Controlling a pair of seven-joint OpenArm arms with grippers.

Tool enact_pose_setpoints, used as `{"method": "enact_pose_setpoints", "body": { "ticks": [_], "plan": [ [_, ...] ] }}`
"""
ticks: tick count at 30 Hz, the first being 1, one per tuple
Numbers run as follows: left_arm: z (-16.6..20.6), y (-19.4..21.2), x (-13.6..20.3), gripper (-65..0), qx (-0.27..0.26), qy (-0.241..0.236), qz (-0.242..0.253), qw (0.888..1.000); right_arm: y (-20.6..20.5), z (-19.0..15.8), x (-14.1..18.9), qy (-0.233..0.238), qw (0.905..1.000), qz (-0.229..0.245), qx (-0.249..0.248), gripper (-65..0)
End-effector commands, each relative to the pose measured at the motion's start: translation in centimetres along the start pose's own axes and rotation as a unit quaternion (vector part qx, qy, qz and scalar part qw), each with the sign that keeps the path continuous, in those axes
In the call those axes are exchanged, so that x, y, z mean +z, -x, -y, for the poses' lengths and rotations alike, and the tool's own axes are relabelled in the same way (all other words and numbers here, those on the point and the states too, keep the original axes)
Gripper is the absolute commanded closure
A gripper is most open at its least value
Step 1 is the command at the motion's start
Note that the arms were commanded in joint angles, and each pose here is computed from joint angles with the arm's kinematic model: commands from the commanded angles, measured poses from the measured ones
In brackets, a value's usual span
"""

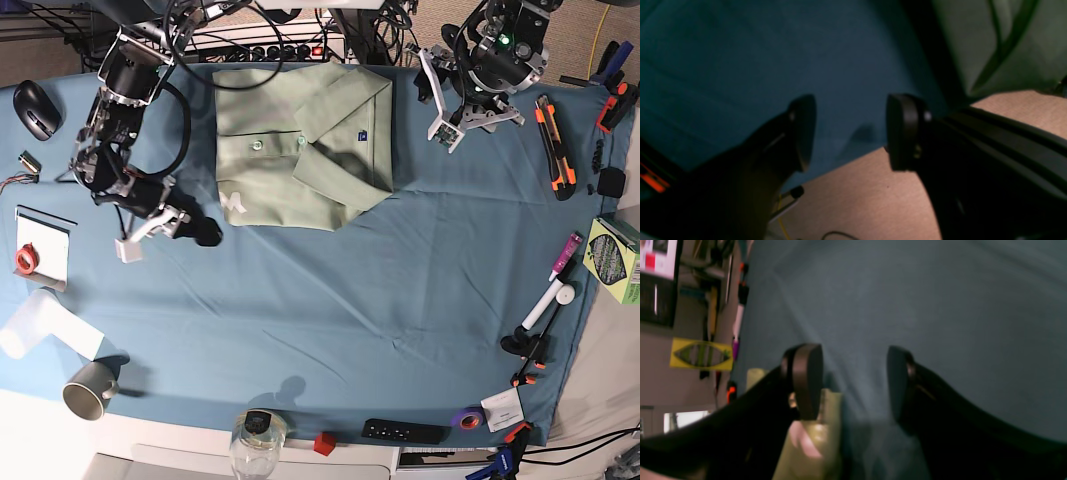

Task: Fold the T-shirt properly
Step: 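Grasp opposite sides of the folded shirt with both grippers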

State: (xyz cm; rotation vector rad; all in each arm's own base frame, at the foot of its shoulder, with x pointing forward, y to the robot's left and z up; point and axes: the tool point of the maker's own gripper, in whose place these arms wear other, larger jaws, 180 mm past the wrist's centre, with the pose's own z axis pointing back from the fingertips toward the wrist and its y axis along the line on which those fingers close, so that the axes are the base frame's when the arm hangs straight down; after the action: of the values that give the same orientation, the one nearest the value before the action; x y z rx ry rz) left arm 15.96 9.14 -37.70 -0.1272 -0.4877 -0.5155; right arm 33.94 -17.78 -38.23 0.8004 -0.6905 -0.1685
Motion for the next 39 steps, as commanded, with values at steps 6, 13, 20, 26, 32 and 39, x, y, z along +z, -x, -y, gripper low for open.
{"method": "enact_pose_setpoints", "body": {
  "ticks": [6,13,20,26,32,39],
  "plan": [
    [0.1,-0.7,0.4,-34.3,-0.003,0.002,0.016,1.0,2.3,-3.2,-3.0,-0.034,0.9956,-0.073,0.049,-31.6],
    [0.3,-0.5,0.4,-34.3,-0.001,0.006,0.013,1.0,4.1,-4.2,-4.0,-0.043,0.9906,-0.111,0.068,-29.6],
    [4.4,0.2,0.5,-34.3,0.09,0.069,0.024,0.993,4.5,-4.0,-3.9,-0.037,0.9889,-0.125,0.071,0.0],
    [6.3,-1.7,0.1,-34.4,0.138,0.104,0.06,0.983,4.5,-4.0,-4.0,-0.038,0.9891,-0.123,0.071,0.0],
    [8.3,-1.5,-2.4,-36.0,0.174,0.154,0.042,0.972,4.5,-4.1,-4.0,-0.039,0.9891,-0.123,0.071,0.0],
    [10.9,-2.6,-3.9,-37.2,0.185,0.231,0.037,0.954,4.5,-4.1,-4.0,-0.039,0.9891,-0.123,0.071,0.0]
  ]
}}
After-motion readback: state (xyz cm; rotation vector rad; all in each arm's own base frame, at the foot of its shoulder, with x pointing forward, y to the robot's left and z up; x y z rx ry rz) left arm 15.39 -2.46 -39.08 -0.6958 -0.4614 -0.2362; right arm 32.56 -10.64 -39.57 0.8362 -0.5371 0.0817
